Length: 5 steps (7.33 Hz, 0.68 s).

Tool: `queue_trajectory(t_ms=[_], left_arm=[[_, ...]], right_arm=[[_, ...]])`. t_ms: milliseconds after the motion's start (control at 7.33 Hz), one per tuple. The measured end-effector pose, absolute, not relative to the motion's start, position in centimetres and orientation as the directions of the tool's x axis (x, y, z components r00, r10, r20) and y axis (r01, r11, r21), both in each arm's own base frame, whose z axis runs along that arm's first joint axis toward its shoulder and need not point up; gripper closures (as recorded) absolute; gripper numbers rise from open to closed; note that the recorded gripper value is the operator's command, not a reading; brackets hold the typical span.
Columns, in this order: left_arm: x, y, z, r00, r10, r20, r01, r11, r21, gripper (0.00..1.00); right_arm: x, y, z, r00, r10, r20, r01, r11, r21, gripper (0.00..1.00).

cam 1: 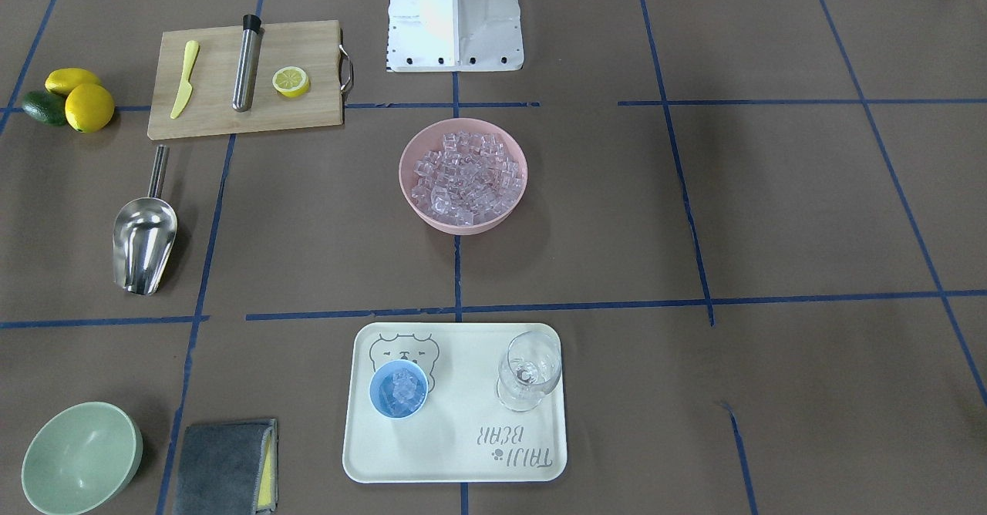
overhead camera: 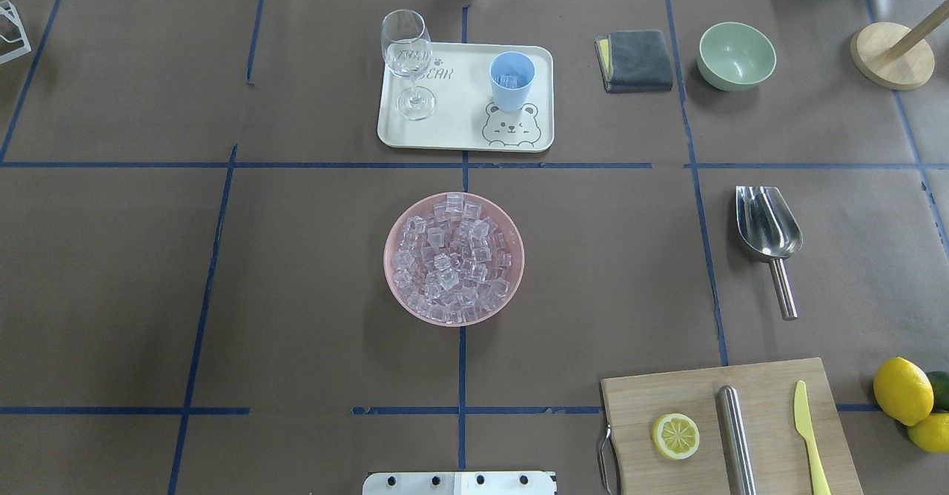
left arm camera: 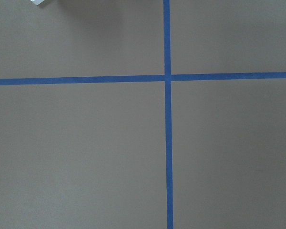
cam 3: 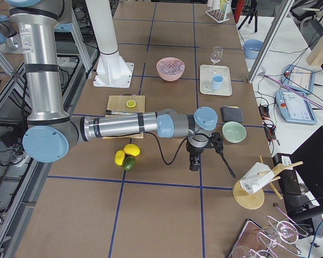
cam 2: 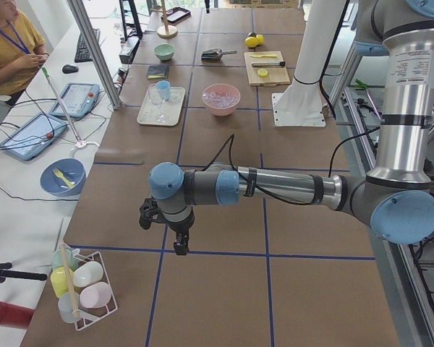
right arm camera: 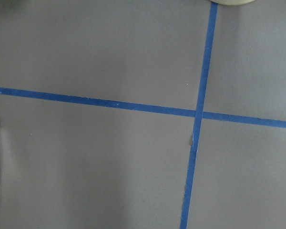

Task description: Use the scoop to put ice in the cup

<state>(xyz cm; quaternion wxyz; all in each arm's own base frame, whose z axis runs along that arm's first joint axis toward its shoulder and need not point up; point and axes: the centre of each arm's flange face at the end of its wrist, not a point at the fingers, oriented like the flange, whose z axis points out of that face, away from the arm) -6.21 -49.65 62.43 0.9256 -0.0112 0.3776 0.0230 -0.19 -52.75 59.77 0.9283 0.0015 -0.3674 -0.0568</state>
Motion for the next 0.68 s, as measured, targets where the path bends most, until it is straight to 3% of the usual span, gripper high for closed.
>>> queue_trajectory(t_ms=[683], left_arm=[[-6.25,-50.13,61.74,0.713,0.048,-0.699,-0.051,0.999,0.016,0.0]], right_arm=[[-0.32,-52.62,59.95,0.708,-0.113,0.697,0.113,0.993,0.046,0.0]])
